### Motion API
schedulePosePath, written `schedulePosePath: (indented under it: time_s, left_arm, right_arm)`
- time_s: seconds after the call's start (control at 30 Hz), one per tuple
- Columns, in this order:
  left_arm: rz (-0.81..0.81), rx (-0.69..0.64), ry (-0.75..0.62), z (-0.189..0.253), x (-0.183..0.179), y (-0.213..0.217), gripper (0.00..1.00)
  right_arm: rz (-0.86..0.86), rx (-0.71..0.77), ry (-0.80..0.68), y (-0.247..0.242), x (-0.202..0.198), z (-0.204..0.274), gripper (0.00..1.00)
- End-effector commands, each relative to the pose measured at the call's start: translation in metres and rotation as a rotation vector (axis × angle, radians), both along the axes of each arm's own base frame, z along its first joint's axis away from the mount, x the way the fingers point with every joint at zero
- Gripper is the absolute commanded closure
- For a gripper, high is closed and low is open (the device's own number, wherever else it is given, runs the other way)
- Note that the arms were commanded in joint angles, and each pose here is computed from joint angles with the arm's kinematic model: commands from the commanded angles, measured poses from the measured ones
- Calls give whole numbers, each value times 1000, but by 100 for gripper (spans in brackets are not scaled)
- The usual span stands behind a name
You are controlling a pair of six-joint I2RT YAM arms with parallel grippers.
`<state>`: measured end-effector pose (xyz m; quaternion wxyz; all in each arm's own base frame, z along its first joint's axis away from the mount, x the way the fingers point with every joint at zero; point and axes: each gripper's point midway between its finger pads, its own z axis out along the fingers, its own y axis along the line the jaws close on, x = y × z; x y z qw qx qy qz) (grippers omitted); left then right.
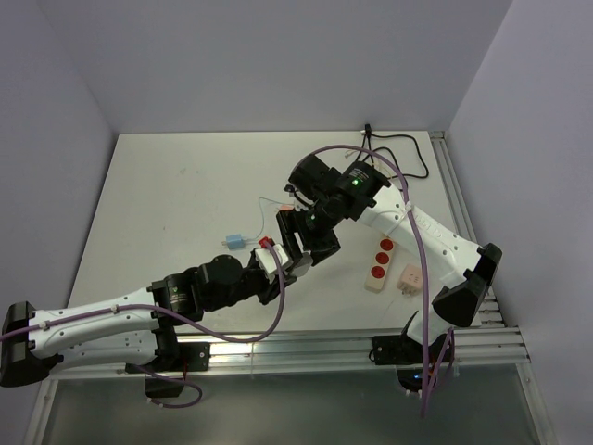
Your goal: Insert the plug
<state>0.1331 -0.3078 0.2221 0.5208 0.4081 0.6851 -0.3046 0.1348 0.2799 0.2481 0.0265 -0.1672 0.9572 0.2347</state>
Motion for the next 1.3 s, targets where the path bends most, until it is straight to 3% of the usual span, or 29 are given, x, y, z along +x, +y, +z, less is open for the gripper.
schedulePosePath:
  time_s: [0.0,0.97,1.03,1.13,1.17,1.27]
  left_arm:
    - [-30,-66,-27,22,-4,-8,100]
    - [-9,-76,-29,23,-1,-8,100]
    - [-5,-87,-31,26,-1,-8,100]
    - [24,-96,-24,26,3,-5,100]
    - [42,-100,-22,27,5,-4,100]
    - [99,-119,-18,31,12,2,100]
  right_arm:
    - [0,-85,3,-23,-5,-5,28]
    - [-7,-93,11,-16,-6,-6,31]
    - [-7,-93,18,-15,-7,-7,38]
    - [-9,-103,1,-13,-6,-7,78]
    - [-12,-106,-1,-13,-7,-8,100]
    - [-25,-105,-21,-15,-5,-8,100]
